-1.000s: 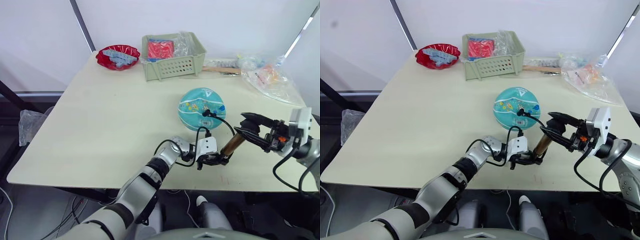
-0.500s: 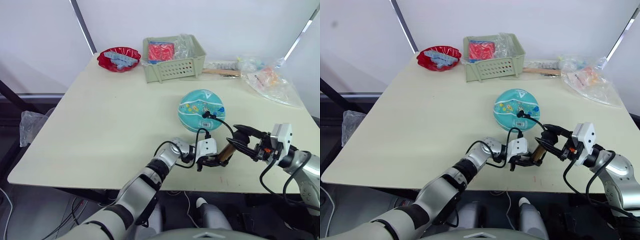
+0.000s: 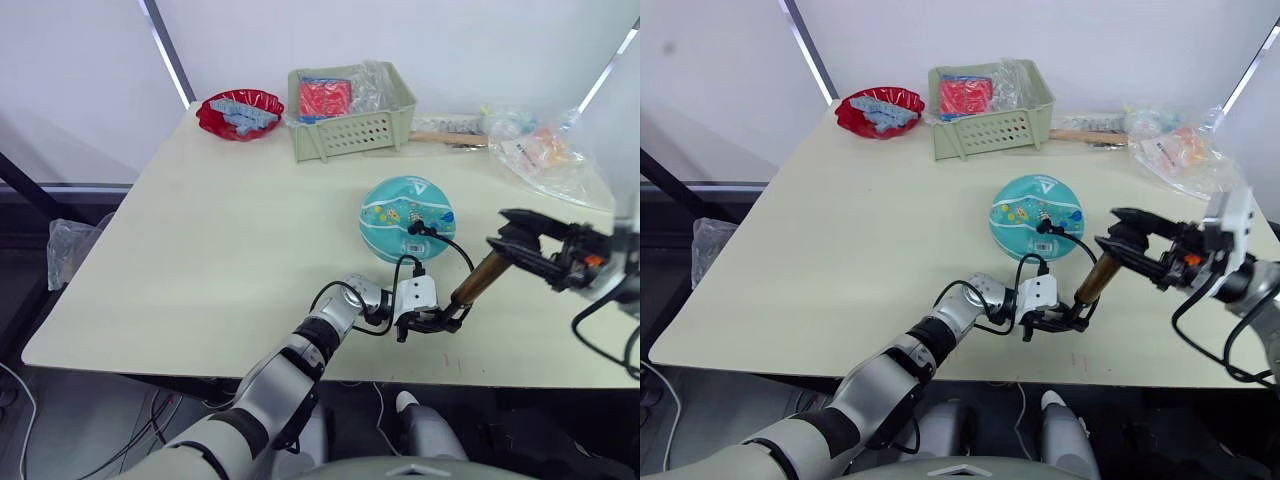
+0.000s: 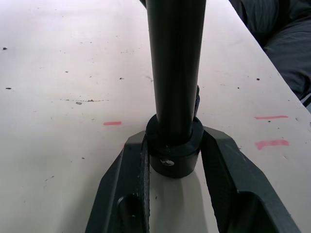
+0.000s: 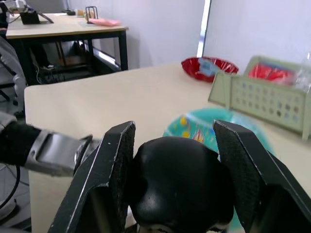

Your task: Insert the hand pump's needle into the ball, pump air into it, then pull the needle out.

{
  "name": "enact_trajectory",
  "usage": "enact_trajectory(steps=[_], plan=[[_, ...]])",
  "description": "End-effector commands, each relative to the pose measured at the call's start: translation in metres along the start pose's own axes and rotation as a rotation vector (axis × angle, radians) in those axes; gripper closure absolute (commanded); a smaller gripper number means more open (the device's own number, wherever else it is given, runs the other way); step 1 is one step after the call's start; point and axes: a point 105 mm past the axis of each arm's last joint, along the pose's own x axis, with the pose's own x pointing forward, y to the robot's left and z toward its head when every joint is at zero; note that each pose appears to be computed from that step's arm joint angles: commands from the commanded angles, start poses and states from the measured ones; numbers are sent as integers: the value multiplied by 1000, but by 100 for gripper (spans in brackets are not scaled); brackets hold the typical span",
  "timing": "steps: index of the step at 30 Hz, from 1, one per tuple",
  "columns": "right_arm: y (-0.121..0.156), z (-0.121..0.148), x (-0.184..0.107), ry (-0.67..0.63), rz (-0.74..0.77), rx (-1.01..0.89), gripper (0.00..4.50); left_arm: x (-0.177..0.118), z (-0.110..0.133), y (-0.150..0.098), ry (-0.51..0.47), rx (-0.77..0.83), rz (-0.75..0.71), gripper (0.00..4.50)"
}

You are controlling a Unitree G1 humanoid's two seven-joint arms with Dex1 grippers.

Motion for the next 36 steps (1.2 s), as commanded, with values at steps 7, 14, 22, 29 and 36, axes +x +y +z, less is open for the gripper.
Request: enact_trajectory(steps=[7,14,22,29,36], plan=[[-8,79,-17,-97,-42,-163,243,-9,-71,-31,231,-149,-60,347],[-10,87,-22,-102,-55,-160,243,-9,-71,-31,231,-147,-62,347],[3,11,-7,33,-6,17,243,-8,-70,-29,233,-129,-55,347],[18,-66,-2,140,-2,136,243,-8,-69,-28,231,-124,-39,347],[26,-108,-1,181,-37,167,243,-7,-69,-28,220,-134,-37,347]])
